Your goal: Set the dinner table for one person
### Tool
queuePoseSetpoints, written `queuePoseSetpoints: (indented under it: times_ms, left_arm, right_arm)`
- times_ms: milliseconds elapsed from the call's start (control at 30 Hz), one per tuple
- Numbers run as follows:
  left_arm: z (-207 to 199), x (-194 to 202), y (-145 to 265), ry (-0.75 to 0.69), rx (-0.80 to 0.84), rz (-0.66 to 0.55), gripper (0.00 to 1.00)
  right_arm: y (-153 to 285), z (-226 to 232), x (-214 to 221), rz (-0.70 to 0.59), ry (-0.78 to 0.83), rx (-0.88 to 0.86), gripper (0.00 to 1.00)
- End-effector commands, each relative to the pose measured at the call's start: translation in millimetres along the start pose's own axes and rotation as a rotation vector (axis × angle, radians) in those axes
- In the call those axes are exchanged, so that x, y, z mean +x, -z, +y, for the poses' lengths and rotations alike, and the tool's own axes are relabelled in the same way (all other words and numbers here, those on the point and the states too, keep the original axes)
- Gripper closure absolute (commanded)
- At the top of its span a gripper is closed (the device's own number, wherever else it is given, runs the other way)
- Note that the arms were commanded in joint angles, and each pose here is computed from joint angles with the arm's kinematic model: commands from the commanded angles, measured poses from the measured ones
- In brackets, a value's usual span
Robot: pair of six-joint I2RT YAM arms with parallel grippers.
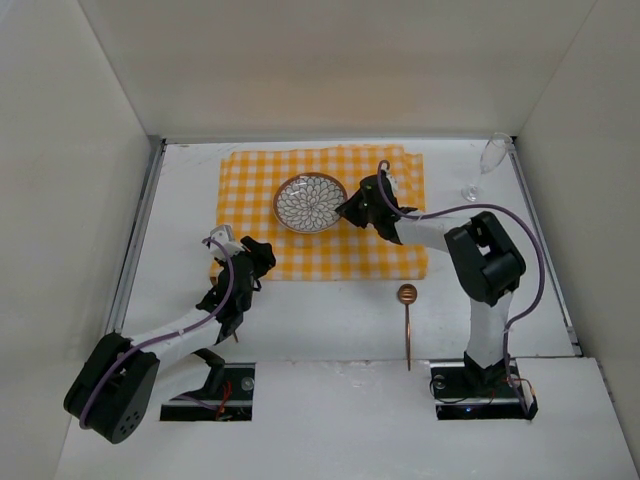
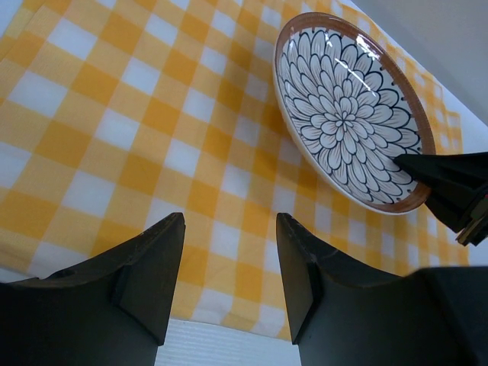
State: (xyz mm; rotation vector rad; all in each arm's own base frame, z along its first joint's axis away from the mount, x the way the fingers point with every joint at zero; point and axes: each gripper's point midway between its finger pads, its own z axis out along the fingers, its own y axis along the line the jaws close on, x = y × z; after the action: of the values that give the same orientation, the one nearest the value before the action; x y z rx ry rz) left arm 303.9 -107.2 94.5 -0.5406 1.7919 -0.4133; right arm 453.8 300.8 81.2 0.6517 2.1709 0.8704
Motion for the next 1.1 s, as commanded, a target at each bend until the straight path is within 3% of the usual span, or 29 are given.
queuePoseSetpoints:
  times_ms: [0, 833, 1067]
  left_arm:
    - [-1.8, -7.0, -2.1, 0.016, -0.002, -0.029, 0.51]
    - [-1.5, -7.8, -1.8, 0.017, -0.001, -0.032, 0.51]
    - [-1.7, -8.0, -2.0, 0.015, -0.002, -0.033, 0.51]
  right_arm:
    - [11.7, 88.7, -31.9, -0.080, -0.071, -0.280, 0.88]
    - [13.4, 53.6, -21.7, -0.084, -0.024, -0.179, 0.84]
    - [17.5, 38.6, -19.2, -0.092, -0.022, -0.134, 0.53]
